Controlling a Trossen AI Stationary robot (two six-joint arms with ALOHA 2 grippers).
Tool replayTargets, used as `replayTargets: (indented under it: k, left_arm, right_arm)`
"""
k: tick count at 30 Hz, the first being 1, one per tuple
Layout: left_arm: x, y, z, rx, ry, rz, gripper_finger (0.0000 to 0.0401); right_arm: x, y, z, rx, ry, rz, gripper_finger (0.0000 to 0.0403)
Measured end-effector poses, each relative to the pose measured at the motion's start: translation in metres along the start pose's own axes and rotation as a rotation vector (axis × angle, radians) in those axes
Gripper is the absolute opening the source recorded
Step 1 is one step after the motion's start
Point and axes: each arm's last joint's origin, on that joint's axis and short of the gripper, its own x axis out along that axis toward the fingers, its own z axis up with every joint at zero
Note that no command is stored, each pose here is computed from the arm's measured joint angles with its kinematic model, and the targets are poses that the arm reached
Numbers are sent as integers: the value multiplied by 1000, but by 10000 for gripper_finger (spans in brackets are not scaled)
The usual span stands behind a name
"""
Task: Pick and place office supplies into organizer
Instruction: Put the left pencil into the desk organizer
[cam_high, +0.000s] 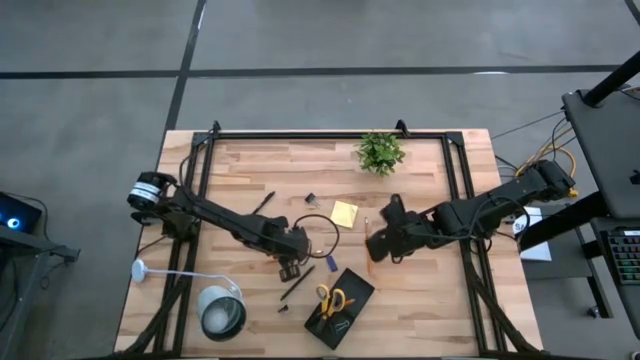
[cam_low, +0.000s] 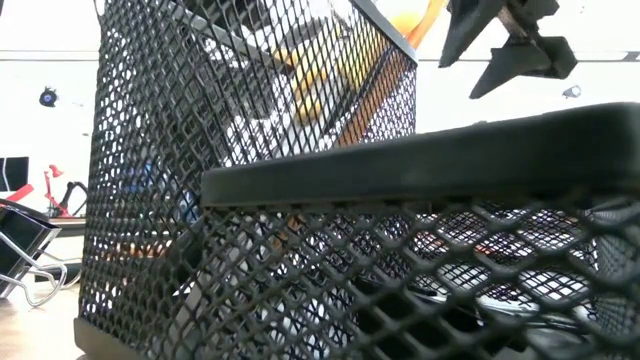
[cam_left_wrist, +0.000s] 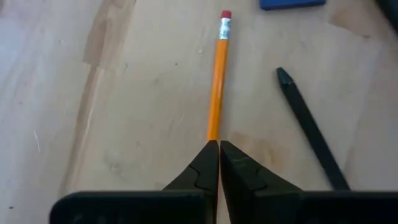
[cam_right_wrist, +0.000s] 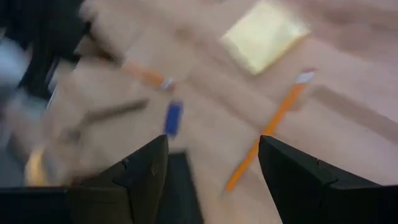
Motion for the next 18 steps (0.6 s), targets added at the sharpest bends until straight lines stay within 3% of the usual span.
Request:
replayTargets:
  k: [4,10,18]
  left_arm:
    - [-14,1,1,9,-26,-32,0]
    - [-29,5,-2,125,-44,-53,13]
    - [-18,13,-10,101,42,-7,128]
  right_arm:
    - [3,3,0,-176,86,45,235]
    - [4,3,2,-241,59,37,235]
    - [4,5,6,-235,-57,22,235]
